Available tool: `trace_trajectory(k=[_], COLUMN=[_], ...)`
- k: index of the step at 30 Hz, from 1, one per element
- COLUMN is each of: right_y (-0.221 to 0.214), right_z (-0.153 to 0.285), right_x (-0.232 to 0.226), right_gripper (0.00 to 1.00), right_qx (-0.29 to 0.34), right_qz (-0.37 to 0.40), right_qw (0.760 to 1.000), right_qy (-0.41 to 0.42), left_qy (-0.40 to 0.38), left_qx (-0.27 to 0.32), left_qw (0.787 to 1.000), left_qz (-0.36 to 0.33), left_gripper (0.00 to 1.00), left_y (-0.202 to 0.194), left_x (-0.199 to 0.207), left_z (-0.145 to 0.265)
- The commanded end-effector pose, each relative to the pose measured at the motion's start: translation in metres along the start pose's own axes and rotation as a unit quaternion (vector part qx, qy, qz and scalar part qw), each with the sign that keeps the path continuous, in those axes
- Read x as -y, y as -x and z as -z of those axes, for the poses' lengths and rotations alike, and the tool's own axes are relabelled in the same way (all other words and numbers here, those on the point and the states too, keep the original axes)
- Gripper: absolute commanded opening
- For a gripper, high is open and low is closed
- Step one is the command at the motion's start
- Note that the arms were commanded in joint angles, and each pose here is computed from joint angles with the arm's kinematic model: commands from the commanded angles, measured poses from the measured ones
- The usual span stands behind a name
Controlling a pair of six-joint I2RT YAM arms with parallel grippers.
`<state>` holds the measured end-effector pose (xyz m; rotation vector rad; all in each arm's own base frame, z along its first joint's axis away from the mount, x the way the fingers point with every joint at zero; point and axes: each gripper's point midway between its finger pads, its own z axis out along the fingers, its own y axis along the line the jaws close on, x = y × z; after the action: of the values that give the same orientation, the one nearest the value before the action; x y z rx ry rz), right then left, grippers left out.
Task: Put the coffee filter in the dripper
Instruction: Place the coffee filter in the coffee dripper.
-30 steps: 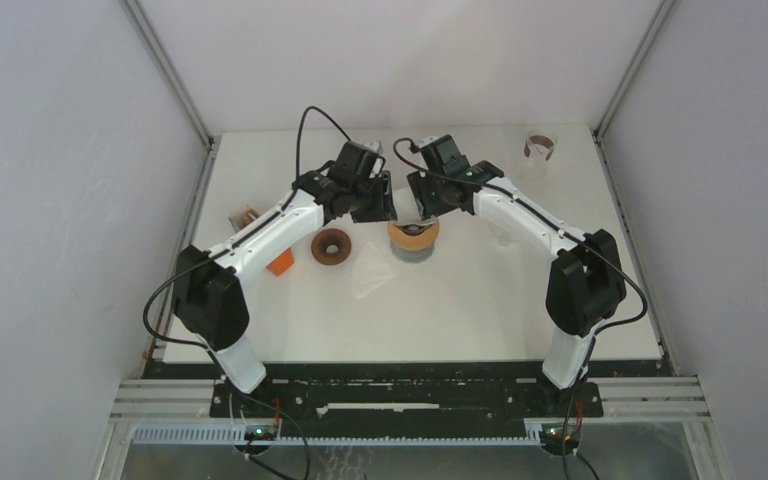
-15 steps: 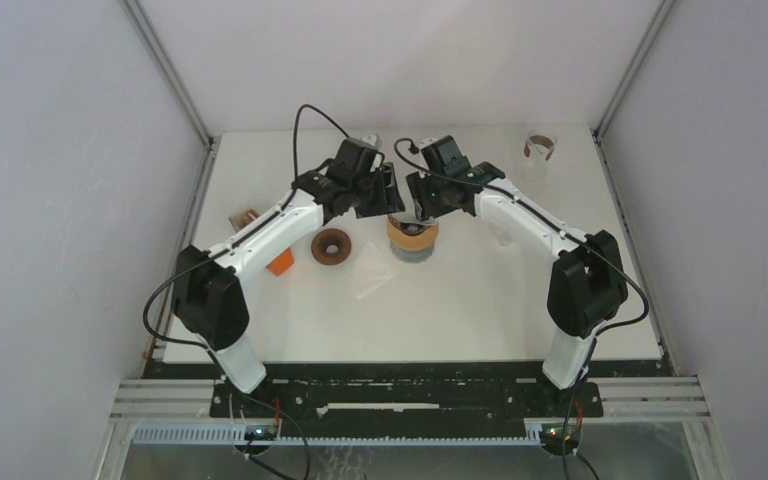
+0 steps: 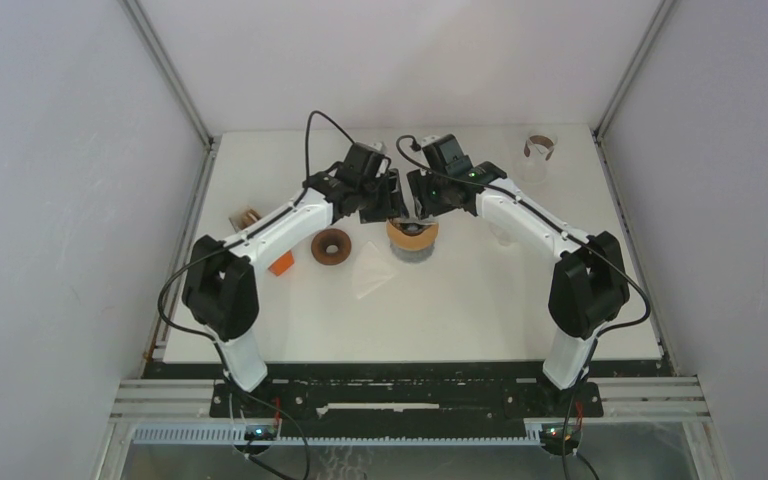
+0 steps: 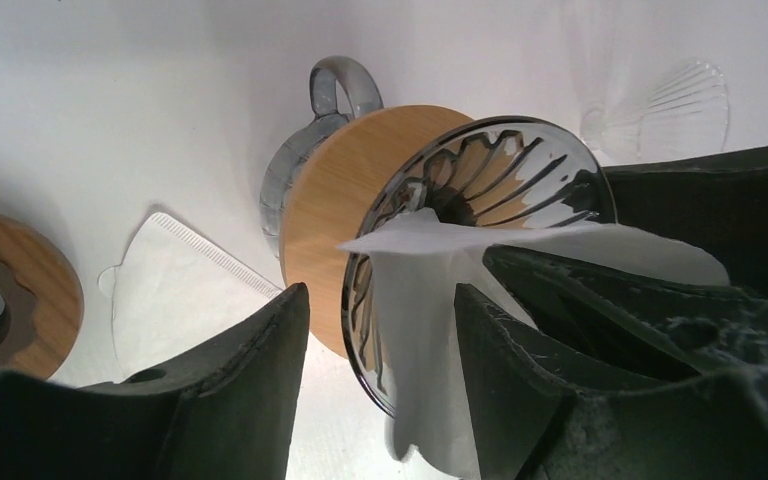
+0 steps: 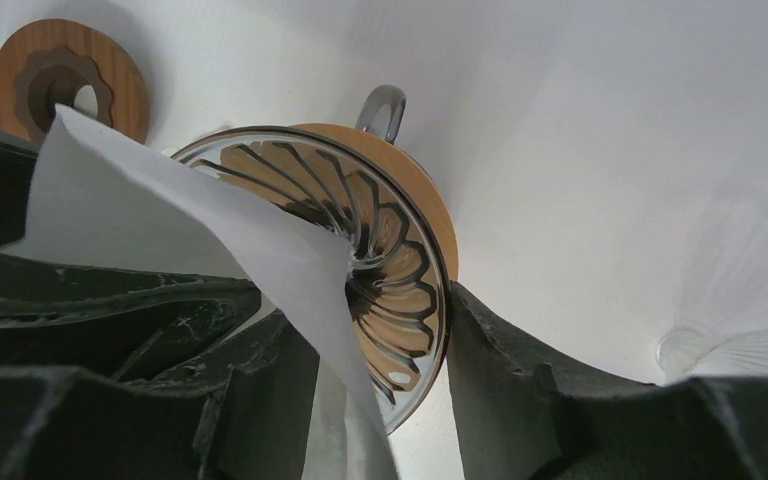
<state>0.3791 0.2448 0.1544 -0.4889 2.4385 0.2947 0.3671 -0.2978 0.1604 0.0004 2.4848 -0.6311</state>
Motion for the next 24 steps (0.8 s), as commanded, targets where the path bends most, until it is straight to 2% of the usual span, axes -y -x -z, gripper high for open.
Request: trace_trajectory(k=[1, 16, 18, 24], right_y=[0.022, 0.026, 0.026, 0.025], right_z=[0.008, 0.002, 0.002, 0.002], right_x=[0.001, 0.033, 0.033, 0.019], right_gripper=[0.55, 0.55, 0.55, 0.55], right_qx=[0.043, 0.047, 0.046, 0.041], right_qz=[-0.01, -0.016, -0.015, -0.003], right_qw=[0.999, 0.996, 0.996, 0.999], right_qy=[-0.007, -0.071, -0.07, -0.033], left_qy=[-0.011, 0.016, 0.017, 0.01], left_qx=[0.008, -0.021, -0.022, -0.027], left_qw=[1.0, 0.999, 0.999, 0.999], left_qz=[-0.001, -0.039, -0.041, -0.041], left_gripper=[0.6, 0.42, 0.39, 0.38], left_y=[0.009, -0.002, -0.002, -0.003], left_x=[0.009, -0.004, -0.005, -0.002], left_z=[0.004, 0.012, 0.013, 0.012])
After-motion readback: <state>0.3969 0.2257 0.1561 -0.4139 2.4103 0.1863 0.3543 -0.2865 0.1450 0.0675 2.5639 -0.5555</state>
